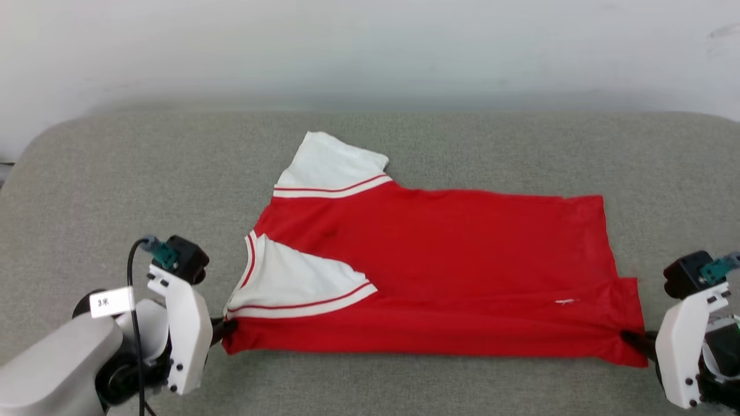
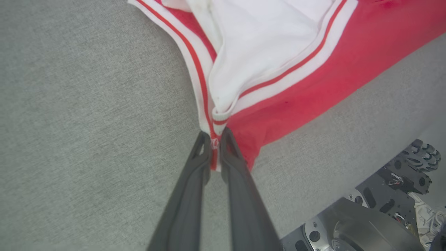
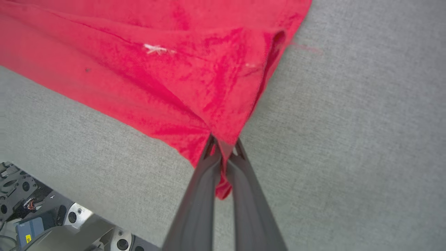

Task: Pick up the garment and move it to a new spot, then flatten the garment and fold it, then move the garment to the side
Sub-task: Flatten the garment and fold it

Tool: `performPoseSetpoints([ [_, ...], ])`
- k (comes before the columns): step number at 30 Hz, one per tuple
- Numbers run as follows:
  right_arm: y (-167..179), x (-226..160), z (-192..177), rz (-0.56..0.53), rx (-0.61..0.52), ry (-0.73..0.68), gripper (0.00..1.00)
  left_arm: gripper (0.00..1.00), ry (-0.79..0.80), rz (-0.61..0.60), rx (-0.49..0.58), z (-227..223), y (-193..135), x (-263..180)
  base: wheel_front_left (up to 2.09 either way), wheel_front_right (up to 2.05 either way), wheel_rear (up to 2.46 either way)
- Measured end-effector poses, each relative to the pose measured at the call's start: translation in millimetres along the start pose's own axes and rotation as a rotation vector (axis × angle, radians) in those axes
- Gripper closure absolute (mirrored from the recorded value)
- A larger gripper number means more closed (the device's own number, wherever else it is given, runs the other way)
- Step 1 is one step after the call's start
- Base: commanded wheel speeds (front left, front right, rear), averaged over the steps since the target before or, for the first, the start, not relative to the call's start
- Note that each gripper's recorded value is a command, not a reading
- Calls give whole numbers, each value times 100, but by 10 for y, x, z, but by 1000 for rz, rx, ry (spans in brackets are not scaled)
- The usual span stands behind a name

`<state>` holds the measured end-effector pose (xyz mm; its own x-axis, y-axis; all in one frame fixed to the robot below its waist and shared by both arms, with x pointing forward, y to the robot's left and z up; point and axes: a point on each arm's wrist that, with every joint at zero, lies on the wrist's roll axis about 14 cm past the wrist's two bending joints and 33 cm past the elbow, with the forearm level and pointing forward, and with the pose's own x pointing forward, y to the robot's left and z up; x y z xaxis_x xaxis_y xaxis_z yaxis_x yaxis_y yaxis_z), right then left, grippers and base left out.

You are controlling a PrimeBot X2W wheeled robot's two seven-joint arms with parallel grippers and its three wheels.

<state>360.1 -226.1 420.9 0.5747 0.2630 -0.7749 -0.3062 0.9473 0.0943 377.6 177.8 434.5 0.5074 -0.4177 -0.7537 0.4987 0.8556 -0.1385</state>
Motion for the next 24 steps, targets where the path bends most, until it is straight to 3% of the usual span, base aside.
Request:
performPoseSetpoints([
  [12,-27,-259,-294,-6,35,38,100,100,42,-36,-81,-472,-258,-70,0,0,0],
  [20,22,-145,-472,-10,61,95,100,100,83,-44,-127,-666,-298,39,0,0,0],
  [21,31,-117,-477,-8,76,90,100,93,81,-39,-133,-674,-285,50,0,0,0],
  [22,47,-90,-478,-8,81,84,84,55,78,-31,-136,-678,-263,56,0,0,0],
  [23,59,-71,-475,-9,80,79,50,0,69,-20,-130,-670,-237,57,0,0,0],
  [24,66,-56,-455,-9,85,65,0,0,61,-11,-131,-660,-214,57,0,0,0],
])
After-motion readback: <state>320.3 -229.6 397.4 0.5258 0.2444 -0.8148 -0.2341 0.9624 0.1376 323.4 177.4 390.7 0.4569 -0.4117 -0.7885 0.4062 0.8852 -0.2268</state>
